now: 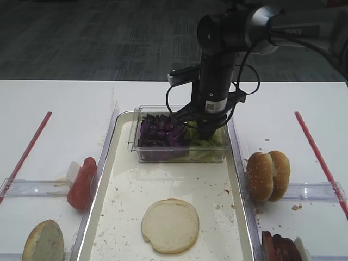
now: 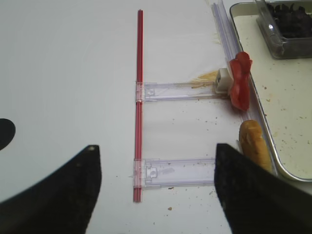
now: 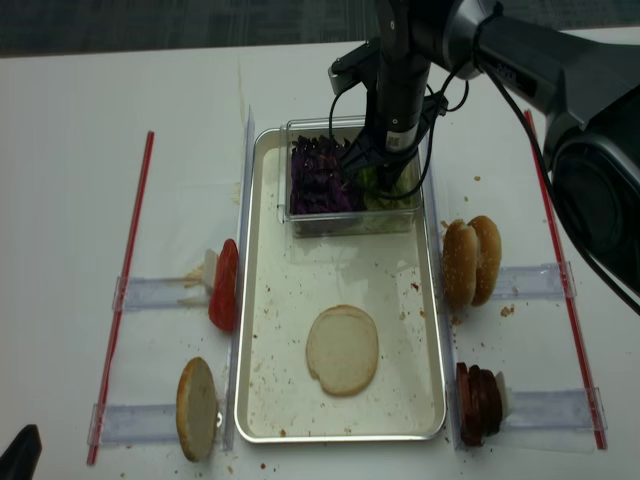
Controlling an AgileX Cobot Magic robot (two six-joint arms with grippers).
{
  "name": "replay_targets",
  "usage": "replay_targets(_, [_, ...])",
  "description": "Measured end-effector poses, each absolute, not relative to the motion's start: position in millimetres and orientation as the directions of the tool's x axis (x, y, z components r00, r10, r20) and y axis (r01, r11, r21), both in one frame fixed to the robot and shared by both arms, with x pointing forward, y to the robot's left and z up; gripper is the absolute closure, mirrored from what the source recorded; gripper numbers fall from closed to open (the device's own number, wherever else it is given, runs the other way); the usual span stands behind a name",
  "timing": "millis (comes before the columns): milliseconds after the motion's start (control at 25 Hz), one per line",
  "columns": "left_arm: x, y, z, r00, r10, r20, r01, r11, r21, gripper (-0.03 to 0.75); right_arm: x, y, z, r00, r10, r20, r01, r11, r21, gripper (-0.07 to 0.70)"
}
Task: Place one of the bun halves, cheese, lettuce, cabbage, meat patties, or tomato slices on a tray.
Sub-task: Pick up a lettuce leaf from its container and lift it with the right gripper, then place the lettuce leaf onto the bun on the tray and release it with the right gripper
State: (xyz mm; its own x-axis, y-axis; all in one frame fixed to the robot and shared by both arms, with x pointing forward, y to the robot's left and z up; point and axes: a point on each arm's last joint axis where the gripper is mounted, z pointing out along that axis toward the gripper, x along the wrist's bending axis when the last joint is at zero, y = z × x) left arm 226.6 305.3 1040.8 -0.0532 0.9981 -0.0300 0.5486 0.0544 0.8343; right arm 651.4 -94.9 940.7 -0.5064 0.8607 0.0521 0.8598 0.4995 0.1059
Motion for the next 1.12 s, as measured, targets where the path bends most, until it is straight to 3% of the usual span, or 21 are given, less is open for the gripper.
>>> replay_targets(200, [227,305,1041,-0.053,0.998,-0.03,0.549,0.054,0.834,0.228,650,-96,954,-0.508,0.86,0.05,0.857,0.499,0.129,0.573])
replay_targets(600, [227,305,1041,-0.053,0.998,-0.03,0.549,0.054,0.834,0.228,637,-102,1013,-0.514,0.857,0.042,0.841,0.494,0.221,0.573])
replay_targets(1120, [227,305,1041,-0.052,0.998,-0.029,0.549,0.053,0.834,0.228,633,-104,1020,-0.511,0.858,0.046,0.848,0.494,0.192,0.573])
